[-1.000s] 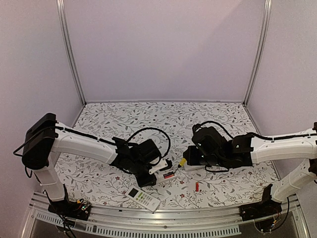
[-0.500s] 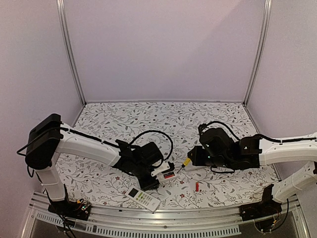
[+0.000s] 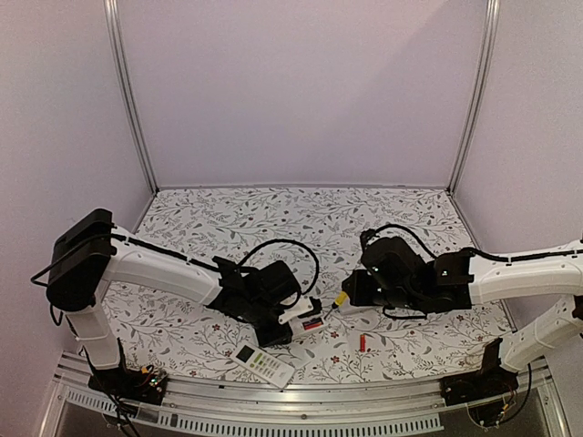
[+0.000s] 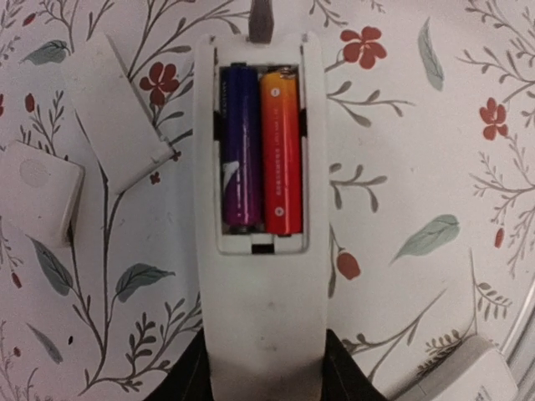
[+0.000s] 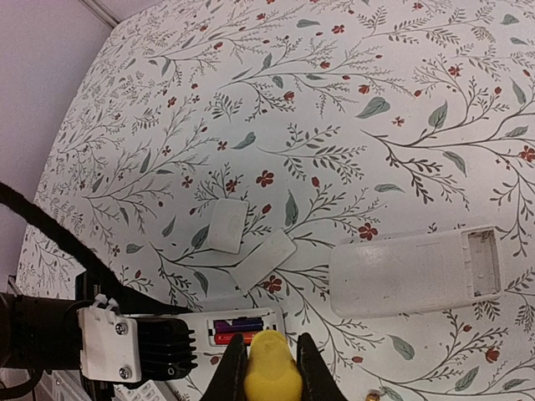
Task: Unload the batteries from the remote control
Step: Remove the battery from the remote control without the battery cover.
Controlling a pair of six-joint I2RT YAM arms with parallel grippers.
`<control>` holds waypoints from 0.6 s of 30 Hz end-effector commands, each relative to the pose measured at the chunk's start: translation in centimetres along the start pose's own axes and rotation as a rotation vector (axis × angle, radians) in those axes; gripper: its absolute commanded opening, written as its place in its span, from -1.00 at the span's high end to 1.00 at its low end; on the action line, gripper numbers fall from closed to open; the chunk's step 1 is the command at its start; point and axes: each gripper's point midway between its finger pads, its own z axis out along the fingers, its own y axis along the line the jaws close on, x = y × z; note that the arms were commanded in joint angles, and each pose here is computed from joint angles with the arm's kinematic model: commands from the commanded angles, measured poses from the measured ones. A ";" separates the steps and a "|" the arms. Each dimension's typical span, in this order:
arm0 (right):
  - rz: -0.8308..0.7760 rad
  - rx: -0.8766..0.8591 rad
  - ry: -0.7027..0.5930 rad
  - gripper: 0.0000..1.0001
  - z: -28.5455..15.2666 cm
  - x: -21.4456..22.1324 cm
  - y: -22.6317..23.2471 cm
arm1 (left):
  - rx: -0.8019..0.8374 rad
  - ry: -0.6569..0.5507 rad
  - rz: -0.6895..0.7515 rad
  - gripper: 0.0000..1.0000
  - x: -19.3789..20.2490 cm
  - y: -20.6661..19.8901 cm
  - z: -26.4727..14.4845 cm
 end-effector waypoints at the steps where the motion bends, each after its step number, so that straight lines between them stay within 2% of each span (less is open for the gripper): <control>1: -0.003 -0.011 -0.047 1.00 0.1 -1.4 0.9 | 0.015 0.083 0.031 0.37 2.4 -0.9 1.3; 18: -0.008 -0.001 -0.017 1.00 0.8 -0.8 0.9 | 0.011 0.089 0.032 0.41 2.5 -0.8 1.3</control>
